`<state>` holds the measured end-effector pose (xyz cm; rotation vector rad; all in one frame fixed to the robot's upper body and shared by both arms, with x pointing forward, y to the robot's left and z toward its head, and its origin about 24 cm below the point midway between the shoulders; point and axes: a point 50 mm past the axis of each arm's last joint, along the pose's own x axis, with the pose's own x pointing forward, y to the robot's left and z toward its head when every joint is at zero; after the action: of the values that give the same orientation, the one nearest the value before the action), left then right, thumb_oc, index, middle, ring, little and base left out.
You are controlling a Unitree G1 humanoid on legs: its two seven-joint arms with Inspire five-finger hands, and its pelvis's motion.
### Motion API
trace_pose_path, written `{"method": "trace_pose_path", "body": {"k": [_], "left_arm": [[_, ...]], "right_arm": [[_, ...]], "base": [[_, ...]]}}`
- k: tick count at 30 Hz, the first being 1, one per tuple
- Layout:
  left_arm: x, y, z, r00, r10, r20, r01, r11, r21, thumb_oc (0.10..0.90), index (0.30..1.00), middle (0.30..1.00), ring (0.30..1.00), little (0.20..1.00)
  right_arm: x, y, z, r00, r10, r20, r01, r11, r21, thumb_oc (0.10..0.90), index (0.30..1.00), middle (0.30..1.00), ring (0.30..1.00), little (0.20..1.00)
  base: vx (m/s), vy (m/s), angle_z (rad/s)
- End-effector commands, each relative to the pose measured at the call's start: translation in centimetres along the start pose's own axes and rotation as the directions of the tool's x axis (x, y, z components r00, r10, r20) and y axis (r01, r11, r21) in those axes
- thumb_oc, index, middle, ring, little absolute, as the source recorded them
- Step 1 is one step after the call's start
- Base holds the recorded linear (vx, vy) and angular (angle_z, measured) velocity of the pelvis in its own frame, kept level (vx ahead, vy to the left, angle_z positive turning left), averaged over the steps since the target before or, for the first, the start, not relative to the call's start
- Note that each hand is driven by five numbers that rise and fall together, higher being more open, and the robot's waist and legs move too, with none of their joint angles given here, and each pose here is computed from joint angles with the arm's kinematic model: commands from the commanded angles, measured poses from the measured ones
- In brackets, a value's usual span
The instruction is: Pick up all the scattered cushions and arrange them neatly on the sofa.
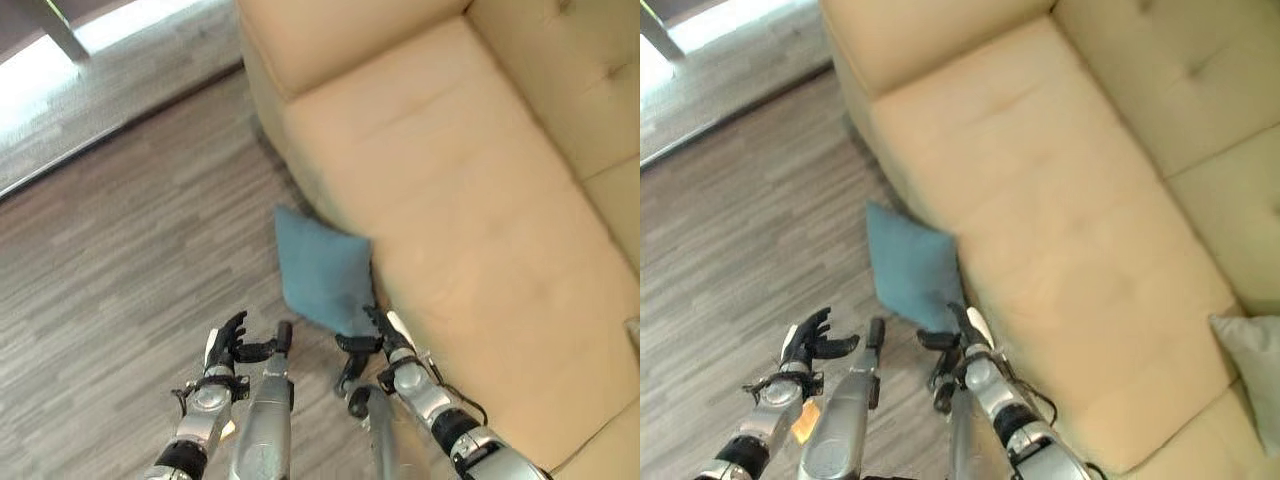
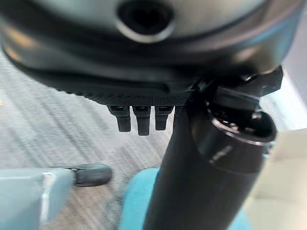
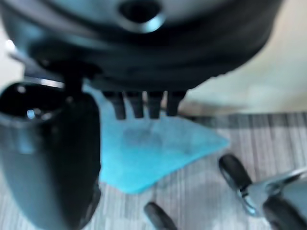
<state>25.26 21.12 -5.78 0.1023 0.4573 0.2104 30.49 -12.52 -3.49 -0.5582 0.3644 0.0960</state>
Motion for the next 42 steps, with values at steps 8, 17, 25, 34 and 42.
{"method": "trace_pose_path", "body": {"k": [8,17,25,34,42], "left_arm": [[1.0,2.0,7.0,0.954,0.132,0.270,-0.097,0.986,-0.138,0.800,0.900,0.900,0.900,0.900],[1.8,1.3,12.6,0.900,0.139,0.413,-0.077,0.984,-0.164,0.800,0.900,0.900,0.900,0.900],[2.4,0.3,15.7,0.880,0.120,0.460,-0.041,0.983,-0.178,0.800,0.900,0.900,0.900,0.900],[3.1,0.3,18.1,0.865,0.116,0.488,-0.044,0.987,-0.155,0.800,0.900,0.900,0.900,0.900],[2.5,1.1,17.6,0.850,0.110,0.515,-0.027,0.986,-0.166,0.800,0.900,0.900,0.900,0.900]], "right_arm": [[2.0,-6.8,4.9,0.952,-0.280,0.122,0.278,0.960,0.027,0.800,0.900,0.900,0.900,0.900],[2.7,-10.5,8.8,0.897,-0.403,0.184,0.387,0.915,0.114,0.800,0.900,0.900,0.900,0.900],[2.7,-11.8,15.0,0.849,-0.427,0.310,0.388,0.904,0.181,0.800,0.900,0.900,0.900,0.900],[1.7,-10.7,22.2,0.796,-0.366,0.483,0.294,0.930,0.222,0.800,0.900,0.900,0.900,0.900],[0.3,-11.6,25.5,0.728,-0.386,0.567,0.236,0.917,0.321,0.400,0.300,0.300,0.300,0.300]], "base": [[-0.04,-0.034,0.13],[0.02,-0.001,0.07],[0.04,0.026,0.03],[0.02,0.005,0.06],[0.00,0.000,0.00]]}}
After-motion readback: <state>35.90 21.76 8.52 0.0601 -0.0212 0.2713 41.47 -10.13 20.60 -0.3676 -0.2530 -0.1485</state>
